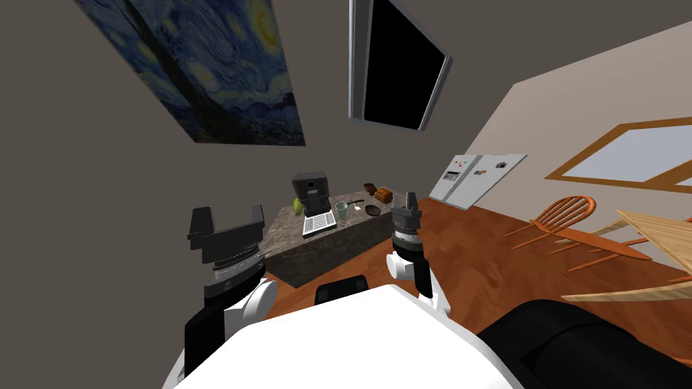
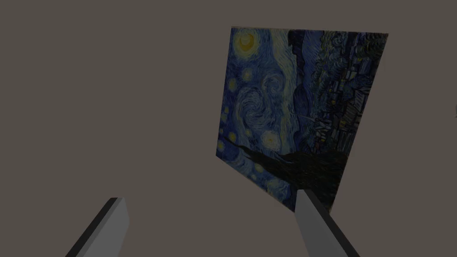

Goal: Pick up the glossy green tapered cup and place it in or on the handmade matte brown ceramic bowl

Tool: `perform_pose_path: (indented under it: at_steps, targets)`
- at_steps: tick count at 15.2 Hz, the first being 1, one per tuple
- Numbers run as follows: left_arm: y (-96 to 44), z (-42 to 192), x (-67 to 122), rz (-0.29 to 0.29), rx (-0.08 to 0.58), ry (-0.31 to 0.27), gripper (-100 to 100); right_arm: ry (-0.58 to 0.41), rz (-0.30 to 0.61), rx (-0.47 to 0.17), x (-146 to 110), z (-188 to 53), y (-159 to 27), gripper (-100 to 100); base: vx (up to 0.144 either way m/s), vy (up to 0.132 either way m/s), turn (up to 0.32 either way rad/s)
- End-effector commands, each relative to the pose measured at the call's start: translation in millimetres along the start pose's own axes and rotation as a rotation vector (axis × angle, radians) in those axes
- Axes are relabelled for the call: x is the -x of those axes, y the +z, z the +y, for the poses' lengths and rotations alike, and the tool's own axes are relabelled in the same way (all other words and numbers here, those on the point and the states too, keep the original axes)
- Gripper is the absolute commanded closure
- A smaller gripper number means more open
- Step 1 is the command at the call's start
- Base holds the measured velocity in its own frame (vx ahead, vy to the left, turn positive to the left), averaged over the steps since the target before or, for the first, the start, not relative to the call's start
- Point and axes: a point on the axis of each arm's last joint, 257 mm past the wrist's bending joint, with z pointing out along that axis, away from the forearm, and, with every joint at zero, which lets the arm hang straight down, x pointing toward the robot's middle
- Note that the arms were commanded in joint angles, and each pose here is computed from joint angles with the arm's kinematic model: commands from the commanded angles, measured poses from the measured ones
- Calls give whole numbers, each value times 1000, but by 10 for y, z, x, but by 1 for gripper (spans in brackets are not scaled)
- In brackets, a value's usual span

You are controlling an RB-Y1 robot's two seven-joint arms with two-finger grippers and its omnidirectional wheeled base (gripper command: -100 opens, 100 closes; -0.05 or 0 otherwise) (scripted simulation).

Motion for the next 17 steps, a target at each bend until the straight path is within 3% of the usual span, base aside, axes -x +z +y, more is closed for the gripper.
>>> perform_pose_path:
  at_steps: [1, 9, 17]
  targets:
    - [0, 0, 0, 0, 0, 0, 0, -7, 45, -5, -70, -32, -24, -100, -24, -9, 63]
    - [1, 0, 0, 0, 0, 0, 0, -31, 192, -52, -302, -246, -219, -100, -94, -41, 124]
    - [1, 0, -1, 0, 0, 0, 0, -63, 376, -163, -529, -652, -686, -100, -140, -57, 224]
